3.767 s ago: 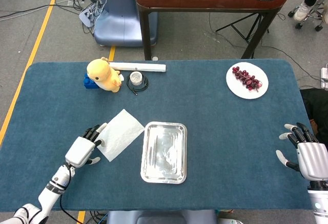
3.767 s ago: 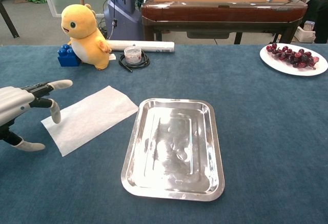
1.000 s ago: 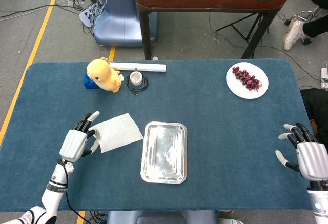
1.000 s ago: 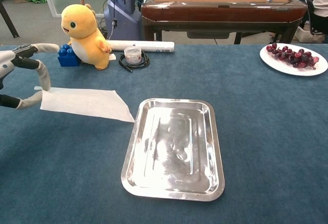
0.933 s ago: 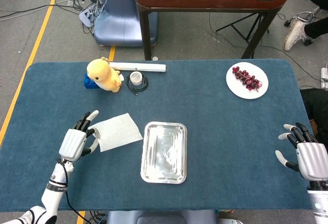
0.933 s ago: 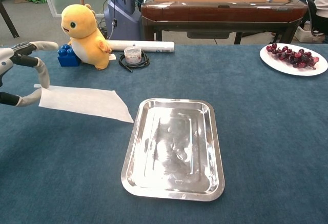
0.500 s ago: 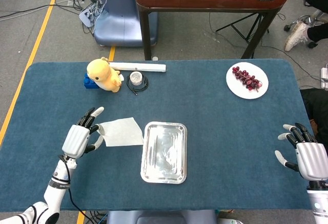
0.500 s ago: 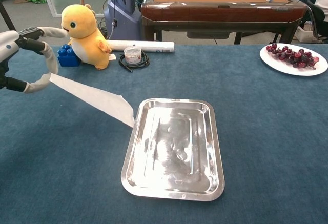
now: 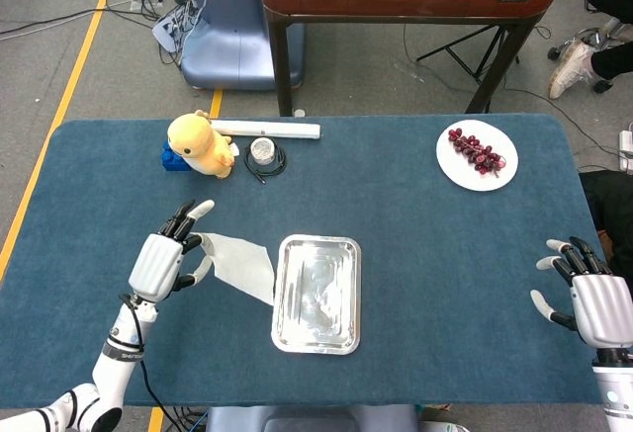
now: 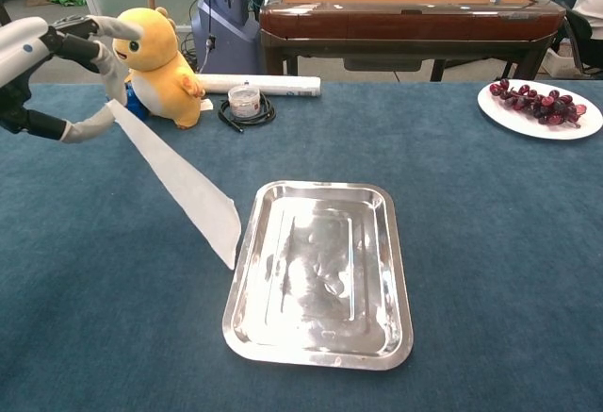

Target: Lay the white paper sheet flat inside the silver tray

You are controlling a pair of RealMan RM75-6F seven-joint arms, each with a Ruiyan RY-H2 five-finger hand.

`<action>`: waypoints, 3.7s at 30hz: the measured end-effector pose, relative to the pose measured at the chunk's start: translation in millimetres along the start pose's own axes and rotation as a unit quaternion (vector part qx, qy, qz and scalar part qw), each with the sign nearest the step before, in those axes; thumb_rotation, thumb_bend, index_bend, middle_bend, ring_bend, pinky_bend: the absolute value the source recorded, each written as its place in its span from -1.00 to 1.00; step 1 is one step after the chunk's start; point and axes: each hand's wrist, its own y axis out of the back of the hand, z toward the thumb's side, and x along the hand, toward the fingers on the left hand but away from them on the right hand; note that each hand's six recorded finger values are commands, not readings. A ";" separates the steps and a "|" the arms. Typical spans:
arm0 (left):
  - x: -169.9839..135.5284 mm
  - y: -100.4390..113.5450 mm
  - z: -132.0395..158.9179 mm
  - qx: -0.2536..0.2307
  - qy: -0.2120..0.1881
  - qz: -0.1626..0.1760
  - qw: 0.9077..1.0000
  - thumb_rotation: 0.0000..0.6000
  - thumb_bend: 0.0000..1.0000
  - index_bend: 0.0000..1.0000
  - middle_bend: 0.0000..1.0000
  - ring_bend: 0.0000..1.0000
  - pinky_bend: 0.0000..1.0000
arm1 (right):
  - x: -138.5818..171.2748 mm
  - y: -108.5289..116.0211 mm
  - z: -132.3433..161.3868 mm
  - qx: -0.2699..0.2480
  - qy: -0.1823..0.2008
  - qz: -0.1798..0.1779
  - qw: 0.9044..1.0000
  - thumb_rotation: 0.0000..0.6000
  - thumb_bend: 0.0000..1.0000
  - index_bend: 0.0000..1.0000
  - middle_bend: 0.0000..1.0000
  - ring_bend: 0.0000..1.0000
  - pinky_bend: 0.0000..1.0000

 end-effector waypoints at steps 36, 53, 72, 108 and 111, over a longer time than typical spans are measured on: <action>-9.1 -8.7 40.2 0.000 -0.048 -0.001 0.999 1.00 0.21 0.60 -0.70 -1.00 -0.54 | 0.4 2.7 -1.3 -0.003 -0.001 -0.004 1.000 1.00 -0.47 -0.18 -0.51 -0.76 -0.36; -45.9 -23.2 33.4 0.068 -0.003 0.037 0.997 1.00 0.26 0.63 -0.62 -0.92 -0.48 | 0.3 2.1 -0.8 -0.001 -0.001 -0.004 1.000 1.00 -0.47 -0.18 -0.51 -0.76 -0.36; -71.4 -39.7 68.8 0.105 -0.024 0.027 0.994 1.00 0.29 0.64 -0.59 -0.89 -0.45 | 1.0 7.1 -3.7 -0.005 -0.004 -0.011 1.000 1.00 -0.47 -0.18 -0.51 -0.76 -0.36; -90.1 -71.5 93.9 0.168 -0.052 -0.062 0.982 1.00 0.37 0.64 -0.59 -0.89 -0.45 | 1.3 17.1 -12.2 -0.012 -0.018 -0.027 0.999 1.00 -0.47 -0.18 -0.51 -0.76 -0.36; -91.2 -73.8 95.6 0.175 -0.065 -0.069 0.980 1.00 0.36 0.64 -0.59 -0.89 -0.45 | 1.1 16.8 -12.4 -0.012 -0.018 -0.027 0.999 1.00 -0.47 -0.18 -0.51 -0.76 -0.36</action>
